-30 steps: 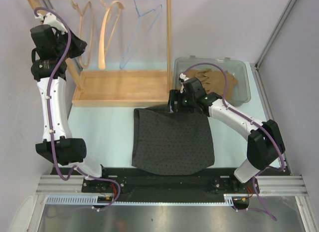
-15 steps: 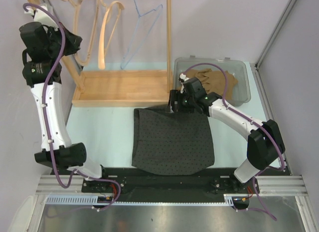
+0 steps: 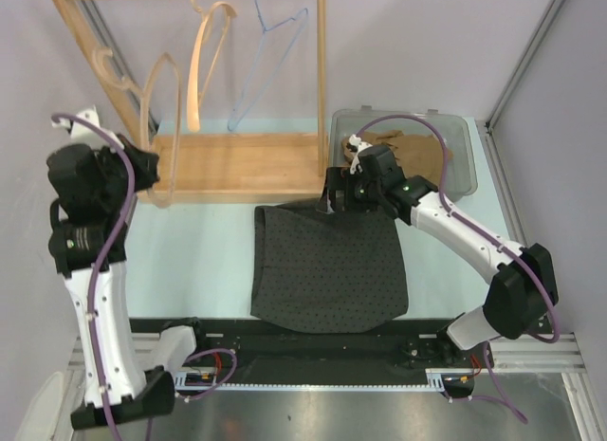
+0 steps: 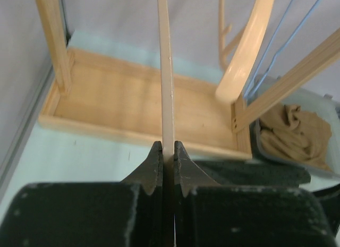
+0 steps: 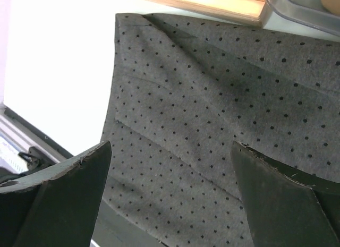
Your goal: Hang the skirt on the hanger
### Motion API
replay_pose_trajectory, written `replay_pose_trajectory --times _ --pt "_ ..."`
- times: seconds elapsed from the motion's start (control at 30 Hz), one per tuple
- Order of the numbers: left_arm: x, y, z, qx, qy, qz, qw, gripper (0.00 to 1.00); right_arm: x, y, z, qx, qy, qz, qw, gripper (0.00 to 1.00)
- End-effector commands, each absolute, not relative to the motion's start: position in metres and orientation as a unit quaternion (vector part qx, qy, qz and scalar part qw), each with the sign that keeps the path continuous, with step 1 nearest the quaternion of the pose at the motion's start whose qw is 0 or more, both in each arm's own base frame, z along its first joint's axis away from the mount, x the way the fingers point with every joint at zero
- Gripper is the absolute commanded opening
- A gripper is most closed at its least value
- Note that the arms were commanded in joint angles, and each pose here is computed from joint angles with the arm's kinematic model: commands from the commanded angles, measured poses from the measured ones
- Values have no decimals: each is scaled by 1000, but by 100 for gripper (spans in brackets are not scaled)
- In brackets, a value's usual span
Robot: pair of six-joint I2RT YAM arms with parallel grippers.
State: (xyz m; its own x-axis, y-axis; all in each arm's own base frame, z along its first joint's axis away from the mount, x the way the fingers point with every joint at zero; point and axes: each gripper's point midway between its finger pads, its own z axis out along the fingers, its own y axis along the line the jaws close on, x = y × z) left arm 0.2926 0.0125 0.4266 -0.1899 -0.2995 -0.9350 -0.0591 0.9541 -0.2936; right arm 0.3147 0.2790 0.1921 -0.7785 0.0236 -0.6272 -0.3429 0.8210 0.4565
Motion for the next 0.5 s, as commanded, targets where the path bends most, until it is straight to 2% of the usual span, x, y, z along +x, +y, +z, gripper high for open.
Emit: replay_pose_trajectory --times 0.0,0.17,0.47 --pt "257 14 386 -150 778 -83 604 0 304 280 226 -107 883 310 336 100" --pt "239 -5 324 -169 809 -129 549 0 285 285 246 -115 871 346 328 96" --pt "200 -37 272 -156 827 -182 509 0 270 277 244 -91 887 316 323 92"
